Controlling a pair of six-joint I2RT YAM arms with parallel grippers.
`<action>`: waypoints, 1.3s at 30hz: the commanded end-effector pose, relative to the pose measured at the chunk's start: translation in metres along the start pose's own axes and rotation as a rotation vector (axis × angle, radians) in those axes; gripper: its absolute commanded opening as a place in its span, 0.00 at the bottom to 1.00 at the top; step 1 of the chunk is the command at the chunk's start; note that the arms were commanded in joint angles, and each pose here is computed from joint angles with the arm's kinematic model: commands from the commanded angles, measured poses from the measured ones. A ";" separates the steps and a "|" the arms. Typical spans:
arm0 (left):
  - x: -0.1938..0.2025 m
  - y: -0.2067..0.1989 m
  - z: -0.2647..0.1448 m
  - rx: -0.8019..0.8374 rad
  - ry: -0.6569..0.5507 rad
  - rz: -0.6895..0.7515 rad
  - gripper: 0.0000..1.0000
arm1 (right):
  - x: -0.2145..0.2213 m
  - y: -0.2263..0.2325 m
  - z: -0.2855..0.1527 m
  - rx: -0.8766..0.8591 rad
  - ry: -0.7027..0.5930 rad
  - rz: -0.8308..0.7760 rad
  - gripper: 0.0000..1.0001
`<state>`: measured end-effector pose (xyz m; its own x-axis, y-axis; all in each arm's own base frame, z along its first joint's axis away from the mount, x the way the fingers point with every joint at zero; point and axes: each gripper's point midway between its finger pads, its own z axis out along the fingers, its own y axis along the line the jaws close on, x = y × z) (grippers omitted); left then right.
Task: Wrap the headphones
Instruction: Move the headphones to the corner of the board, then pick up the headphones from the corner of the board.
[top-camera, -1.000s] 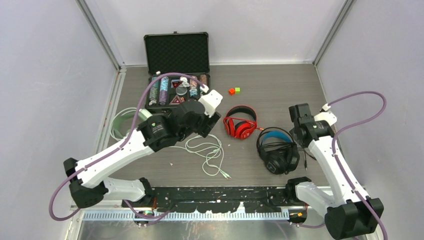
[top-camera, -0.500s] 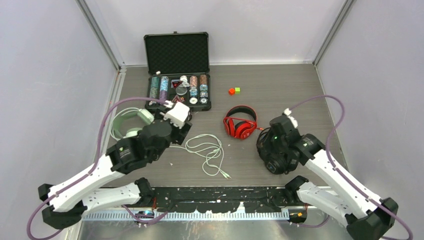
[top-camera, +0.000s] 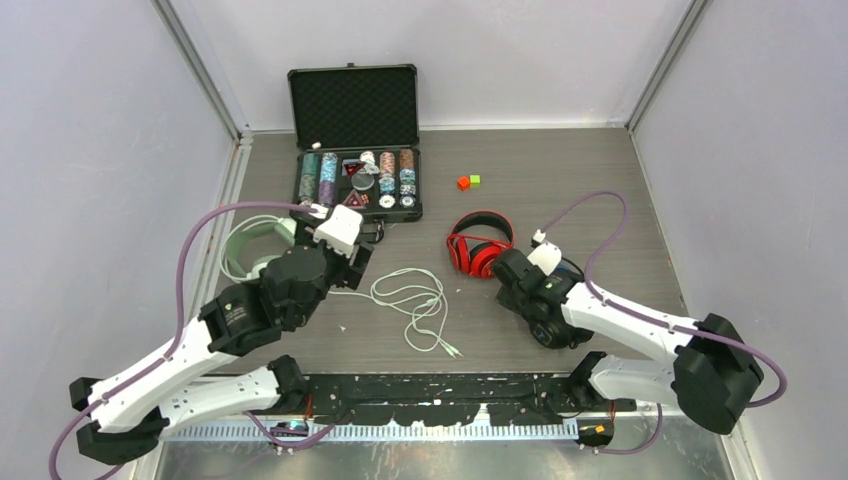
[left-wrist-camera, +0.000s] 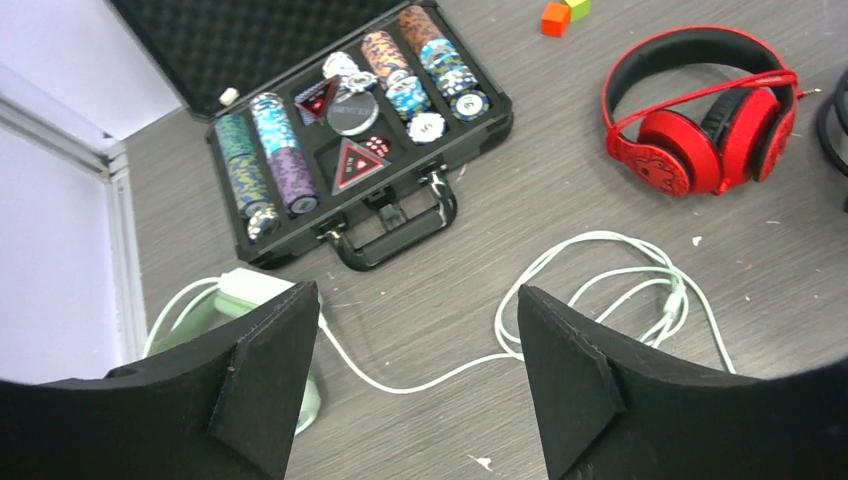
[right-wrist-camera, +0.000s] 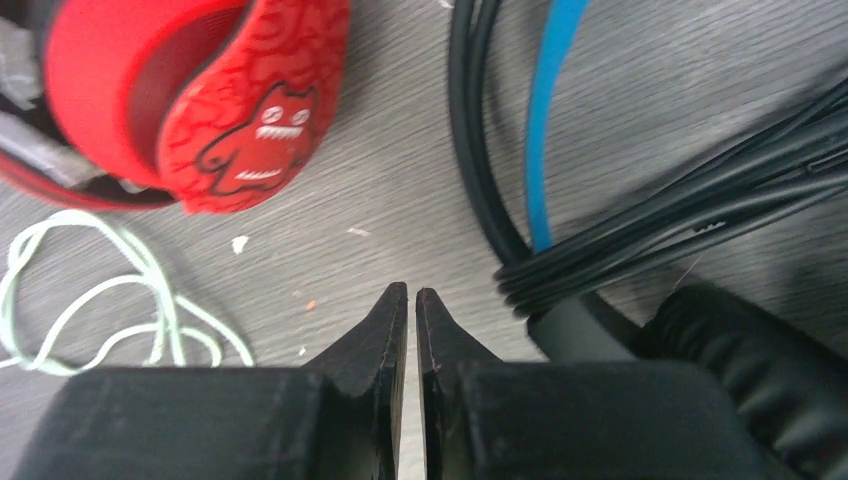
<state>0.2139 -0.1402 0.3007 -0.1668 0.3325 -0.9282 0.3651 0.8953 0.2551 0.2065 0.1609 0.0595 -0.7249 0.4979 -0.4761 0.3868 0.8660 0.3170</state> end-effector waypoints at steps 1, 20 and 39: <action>0.014 -0.029 0.009 0.089 0.072 -0.057 0.74 | -0.015 -0.003 0.017 0.016 -0.126 0.042 0.13; 0.095 0.064 0.045 -0.191 0.479 -0.483 0.81 | -0.046 -0.049 0.009 0.125 -0.271 0.008 0.14; 0.216 0.208 0.029 -1.022 0.506 -1.246 0.81 | -0.069 0.040 -0.125 -0.487 -0.217 -0.100 0.47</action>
<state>0.2691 0.0997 0.1633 -0.3074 -0.7309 -0.6094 -0.8141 0.5335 -0.2292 0.2094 0.1528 0.1809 -0.5905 0.4878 -0.6429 0.0628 0.8220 0.5660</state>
